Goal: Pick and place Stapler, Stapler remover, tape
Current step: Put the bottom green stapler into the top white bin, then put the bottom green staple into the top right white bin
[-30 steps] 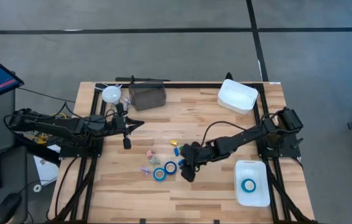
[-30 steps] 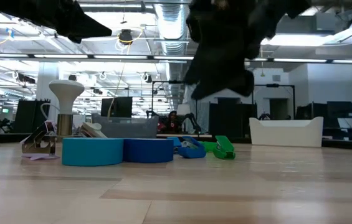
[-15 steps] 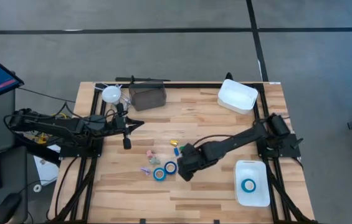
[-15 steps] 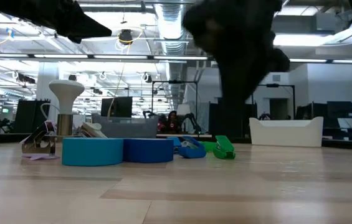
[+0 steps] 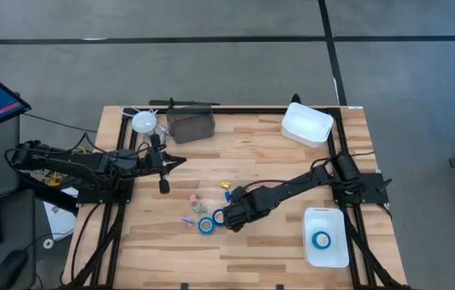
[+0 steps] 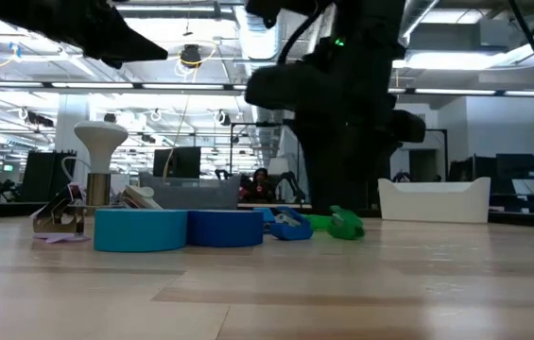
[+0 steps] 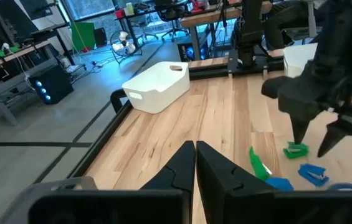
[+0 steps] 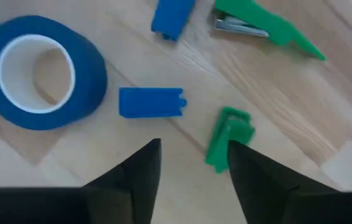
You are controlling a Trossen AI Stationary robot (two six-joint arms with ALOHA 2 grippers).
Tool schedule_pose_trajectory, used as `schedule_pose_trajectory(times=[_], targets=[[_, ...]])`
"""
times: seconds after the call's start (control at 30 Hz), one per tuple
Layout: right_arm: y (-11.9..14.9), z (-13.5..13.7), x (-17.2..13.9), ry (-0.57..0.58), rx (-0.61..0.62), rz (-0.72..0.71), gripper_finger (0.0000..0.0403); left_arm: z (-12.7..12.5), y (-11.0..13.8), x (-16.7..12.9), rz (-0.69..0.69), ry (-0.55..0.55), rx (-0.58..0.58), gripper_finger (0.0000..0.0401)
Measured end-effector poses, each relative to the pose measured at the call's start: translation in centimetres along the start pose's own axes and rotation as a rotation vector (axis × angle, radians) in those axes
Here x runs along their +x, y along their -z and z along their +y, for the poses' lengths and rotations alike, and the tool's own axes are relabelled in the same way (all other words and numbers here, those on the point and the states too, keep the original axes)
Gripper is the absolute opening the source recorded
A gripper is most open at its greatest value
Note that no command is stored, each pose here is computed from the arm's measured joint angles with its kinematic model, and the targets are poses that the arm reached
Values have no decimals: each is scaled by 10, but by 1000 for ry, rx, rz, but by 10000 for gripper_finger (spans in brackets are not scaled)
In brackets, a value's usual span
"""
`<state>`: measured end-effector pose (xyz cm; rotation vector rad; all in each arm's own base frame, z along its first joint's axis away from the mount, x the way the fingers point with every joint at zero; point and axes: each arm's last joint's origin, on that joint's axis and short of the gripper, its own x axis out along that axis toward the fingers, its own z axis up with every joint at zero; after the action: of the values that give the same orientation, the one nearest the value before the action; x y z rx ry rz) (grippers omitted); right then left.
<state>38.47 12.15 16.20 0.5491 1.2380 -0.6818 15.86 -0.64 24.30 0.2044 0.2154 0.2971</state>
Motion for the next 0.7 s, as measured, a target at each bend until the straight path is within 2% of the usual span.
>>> schedule_pose_trajectory(times=[0.17,0.33,0.7], targets=[[1,-3,2,27,-8,23,207,0,-1,0,-3,0,-1,8],[0,-5,2,38,-32,28,214,1,-1,-1,-7,-1,-3,8],[-7,-9,6,54,-91,29,176,1,-1,-1,-6,-1,-3,8]])
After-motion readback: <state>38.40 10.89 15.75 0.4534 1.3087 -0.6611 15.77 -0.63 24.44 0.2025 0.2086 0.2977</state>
